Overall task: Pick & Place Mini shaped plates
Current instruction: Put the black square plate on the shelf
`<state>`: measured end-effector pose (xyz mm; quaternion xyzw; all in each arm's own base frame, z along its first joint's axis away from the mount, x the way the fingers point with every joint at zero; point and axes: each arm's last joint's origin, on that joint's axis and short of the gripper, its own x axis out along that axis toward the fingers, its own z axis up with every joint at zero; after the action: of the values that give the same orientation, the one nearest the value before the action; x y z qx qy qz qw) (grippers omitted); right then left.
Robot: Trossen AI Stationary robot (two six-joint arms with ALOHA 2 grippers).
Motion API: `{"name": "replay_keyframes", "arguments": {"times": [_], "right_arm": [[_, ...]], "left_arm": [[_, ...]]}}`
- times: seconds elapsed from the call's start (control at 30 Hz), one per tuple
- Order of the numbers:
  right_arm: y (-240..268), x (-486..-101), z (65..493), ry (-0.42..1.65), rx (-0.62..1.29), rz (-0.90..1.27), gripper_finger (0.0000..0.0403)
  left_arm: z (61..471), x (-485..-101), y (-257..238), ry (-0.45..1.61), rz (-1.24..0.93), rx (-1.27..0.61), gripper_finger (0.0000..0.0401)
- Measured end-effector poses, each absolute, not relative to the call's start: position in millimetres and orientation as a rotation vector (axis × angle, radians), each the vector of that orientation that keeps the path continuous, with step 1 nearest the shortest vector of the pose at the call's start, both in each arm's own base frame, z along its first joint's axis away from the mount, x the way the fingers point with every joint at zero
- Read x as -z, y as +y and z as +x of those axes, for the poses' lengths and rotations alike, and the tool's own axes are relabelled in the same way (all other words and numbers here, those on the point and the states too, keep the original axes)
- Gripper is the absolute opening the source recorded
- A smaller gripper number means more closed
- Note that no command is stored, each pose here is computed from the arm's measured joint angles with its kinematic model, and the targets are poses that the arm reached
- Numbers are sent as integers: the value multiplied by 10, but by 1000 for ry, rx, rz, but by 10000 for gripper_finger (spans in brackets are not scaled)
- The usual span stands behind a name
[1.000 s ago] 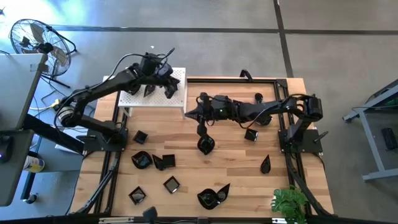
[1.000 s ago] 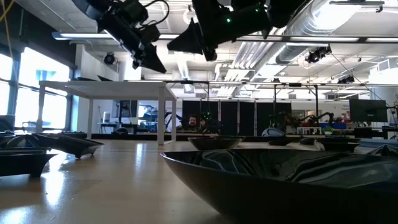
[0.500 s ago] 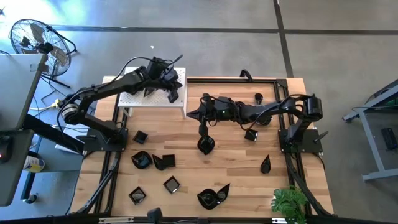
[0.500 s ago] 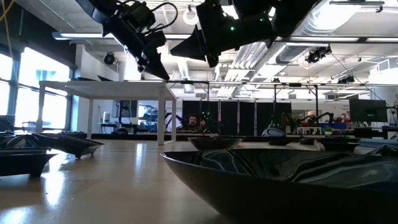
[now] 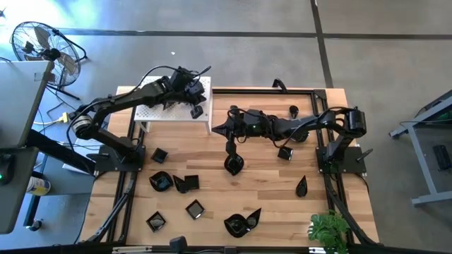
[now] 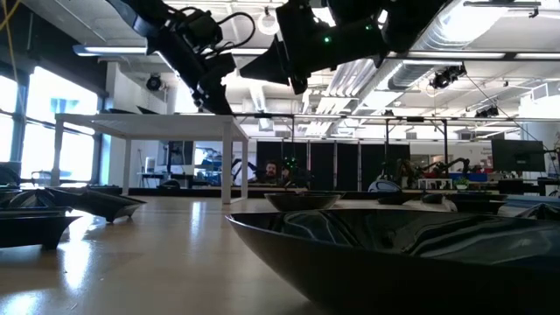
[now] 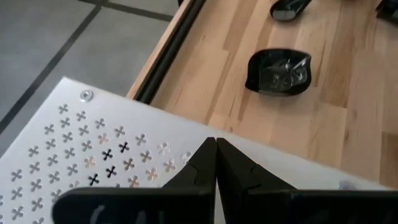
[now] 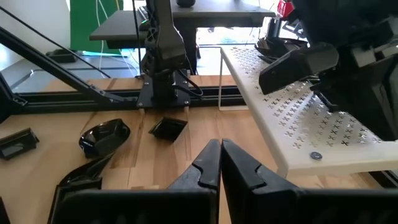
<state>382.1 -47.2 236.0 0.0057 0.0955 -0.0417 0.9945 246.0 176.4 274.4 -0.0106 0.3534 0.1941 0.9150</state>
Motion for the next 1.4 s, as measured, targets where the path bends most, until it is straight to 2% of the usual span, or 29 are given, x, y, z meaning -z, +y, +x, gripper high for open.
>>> {"name": "replay_keyframes", "arguments": {"times": [0.23,0.53,0.87,1.17,1.4], "right_arm": [[-472,-2361,3821,190,84,11,2],[-472,-2361,3821,190,84,15,2],[-472,-2362,3821,190,84,15,1],[-472,-2364,3822,189,84,15,1],[-472,-2366,3823,188,84,15,2]], "left_arm": [[2477,-2767,1708,728,-7,-400,0],[2281,-2989,1599,706,1,-477,0],[2042,-2974,1491,908,14,-594,0],[2150,-2865,1553,923,6,-549,0],[2214,-2902,1578,834,-8,-520,0]]}}
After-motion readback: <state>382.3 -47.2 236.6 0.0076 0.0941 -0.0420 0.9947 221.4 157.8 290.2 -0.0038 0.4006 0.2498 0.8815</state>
